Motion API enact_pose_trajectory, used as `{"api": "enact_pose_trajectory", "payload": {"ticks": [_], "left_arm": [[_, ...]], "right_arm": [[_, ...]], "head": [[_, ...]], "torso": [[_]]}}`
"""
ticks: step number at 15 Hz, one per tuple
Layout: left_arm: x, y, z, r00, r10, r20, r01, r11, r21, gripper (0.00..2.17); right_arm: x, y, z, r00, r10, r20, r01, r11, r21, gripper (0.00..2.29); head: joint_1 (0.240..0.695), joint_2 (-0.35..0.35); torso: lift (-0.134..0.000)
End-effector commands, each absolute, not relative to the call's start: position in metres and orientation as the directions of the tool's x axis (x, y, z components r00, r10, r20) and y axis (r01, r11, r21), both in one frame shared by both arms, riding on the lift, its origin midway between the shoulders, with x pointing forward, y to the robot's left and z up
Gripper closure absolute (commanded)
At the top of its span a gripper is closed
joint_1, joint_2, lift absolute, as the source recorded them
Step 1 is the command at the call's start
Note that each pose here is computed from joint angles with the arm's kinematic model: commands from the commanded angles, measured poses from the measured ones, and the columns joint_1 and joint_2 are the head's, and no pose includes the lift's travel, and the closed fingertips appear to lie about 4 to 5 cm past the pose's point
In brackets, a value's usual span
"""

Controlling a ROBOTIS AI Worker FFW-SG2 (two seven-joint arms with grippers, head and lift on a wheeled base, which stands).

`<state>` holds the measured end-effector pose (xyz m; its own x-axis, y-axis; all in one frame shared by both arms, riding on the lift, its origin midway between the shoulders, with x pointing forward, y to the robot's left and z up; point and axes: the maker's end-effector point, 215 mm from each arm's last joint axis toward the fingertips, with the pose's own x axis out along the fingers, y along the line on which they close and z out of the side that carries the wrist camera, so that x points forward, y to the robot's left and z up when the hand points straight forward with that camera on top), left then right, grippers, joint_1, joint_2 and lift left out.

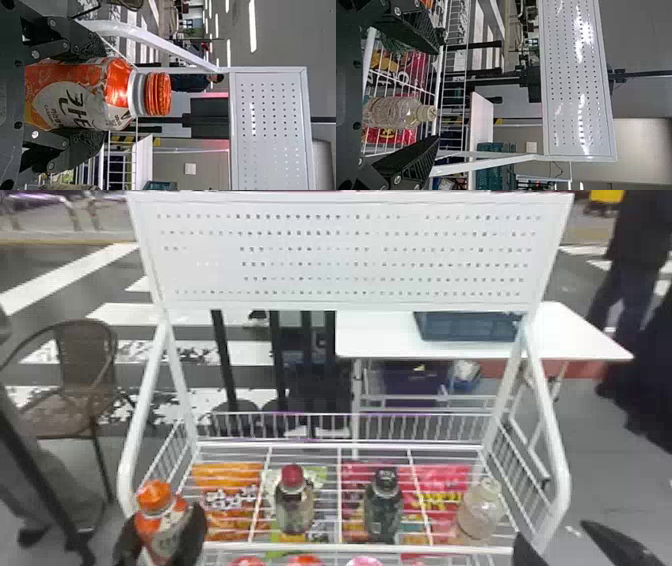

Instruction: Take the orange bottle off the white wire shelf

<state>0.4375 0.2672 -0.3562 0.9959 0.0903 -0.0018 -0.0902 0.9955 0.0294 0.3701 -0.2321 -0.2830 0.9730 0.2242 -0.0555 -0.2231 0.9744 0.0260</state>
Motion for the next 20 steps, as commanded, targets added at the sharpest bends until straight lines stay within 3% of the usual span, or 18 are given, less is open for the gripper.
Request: {"api": "enact_pose_trajectory", "payload": {"ticks": [1,11,20], "left_arm": [[0.42,0.27,-0.34,0.996,0.094,0.011,-0.094,0.995,0.041,0.64],[0.371,0.266,-0.294,0.996,0.089,0.014,-0.09,0.992,0.083,0.64],[0.366,0.264,-0.275,0.996,0.085,0.024,-0.087,0.992,0.091,0.64]], "right_arm": [[0.37,-0.231,-0.283,0.972,0.227,-0.056,-0.226,0.974,0.025,0.14],[0.37,-0.231,-0.289,0.972,0.225,-0.066,-0.224,0.974,0.028,0.14],[0.371,-0.231,-0.289,0.972,0.226,-0.065,-0.224,0.974,0.029,0.14]], "head": [[0.499,0.0],[0.499,0.0],[0.499,0.0]], "torso": [[0.0],[0.0],[0.0]]}}
